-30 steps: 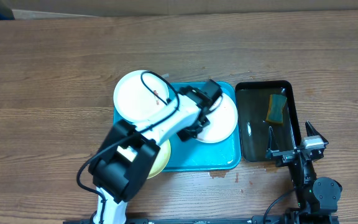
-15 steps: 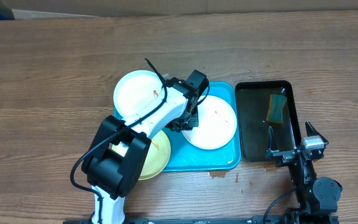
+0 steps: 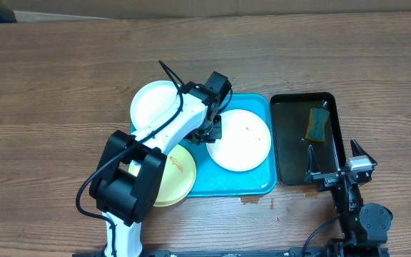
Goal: Clean dirty plates on tray and stack at the side
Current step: 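Grip the right white plate's rim with the left gripper, then grasp the green sponge in the black tray with the right gripper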
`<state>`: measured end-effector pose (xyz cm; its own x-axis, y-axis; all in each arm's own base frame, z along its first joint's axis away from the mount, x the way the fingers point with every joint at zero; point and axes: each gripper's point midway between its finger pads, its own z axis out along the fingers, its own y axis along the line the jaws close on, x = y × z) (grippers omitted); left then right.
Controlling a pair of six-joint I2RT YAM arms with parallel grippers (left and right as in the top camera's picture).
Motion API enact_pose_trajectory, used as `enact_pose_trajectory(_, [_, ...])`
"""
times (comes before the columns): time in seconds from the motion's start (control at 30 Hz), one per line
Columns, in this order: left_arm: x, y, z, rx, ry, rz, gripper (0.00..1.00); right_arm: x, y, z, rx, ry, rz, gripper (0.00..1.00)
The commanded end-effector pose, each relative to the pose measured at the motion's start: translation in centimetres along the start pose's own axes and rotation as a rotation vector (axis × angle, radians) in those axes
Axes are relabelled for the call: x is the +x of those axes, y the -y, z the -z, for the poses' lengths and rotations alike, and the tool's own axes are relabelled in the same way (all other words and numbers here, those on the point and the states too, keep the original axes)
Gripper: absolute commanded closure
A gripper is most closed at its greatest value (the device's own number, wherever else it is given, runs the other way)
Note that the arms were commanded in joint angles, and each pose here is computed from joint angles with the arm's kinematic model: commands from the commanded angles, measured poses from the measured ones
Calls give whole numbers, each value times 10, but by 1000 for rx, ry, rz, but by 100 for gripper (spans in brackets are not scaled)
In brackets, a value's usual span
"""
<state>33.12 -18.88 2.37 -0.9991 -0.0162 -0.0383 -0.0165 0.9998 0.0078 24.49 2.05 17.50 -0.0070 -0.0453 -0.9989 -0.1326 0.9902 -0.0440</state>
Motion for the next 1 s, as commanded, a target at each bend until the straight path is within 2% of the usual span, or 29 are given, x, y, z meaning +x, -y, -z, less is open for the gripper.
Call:
enact_pose_trajectory(0.0, [2,13,8,66,-11,-22,74,2,-2,0,-9,4,5,0])
enact_pose_trajectory(0.23, [8,19,0,80,-9,-26,77,1,2,0,15,5,16,0])
enact_pose_trajectory(0.33, [7,19,0,76,-6,-26,80,-6,-13,1,-71,35,16,0])
enact_pose_trajectory(0.5, [4,13,-1,47,13,-25,91,-30,-9,6,-56,13,-140,0])
enact_pose_trajectory(0.63, [0,7,-1,13,32,-27,91,-60,-8,6,-54,-36,-154,0])
enact_pose_trajectory(0.8, [-6,-5,0,-59,68,-62,96,-93,1,-13,-25,-266,-193,0])
enact_pose_trajectory(0.97, [-8,-9,1,-71,66,-133,96,-83,5,-40,-15,-607,-250,0])
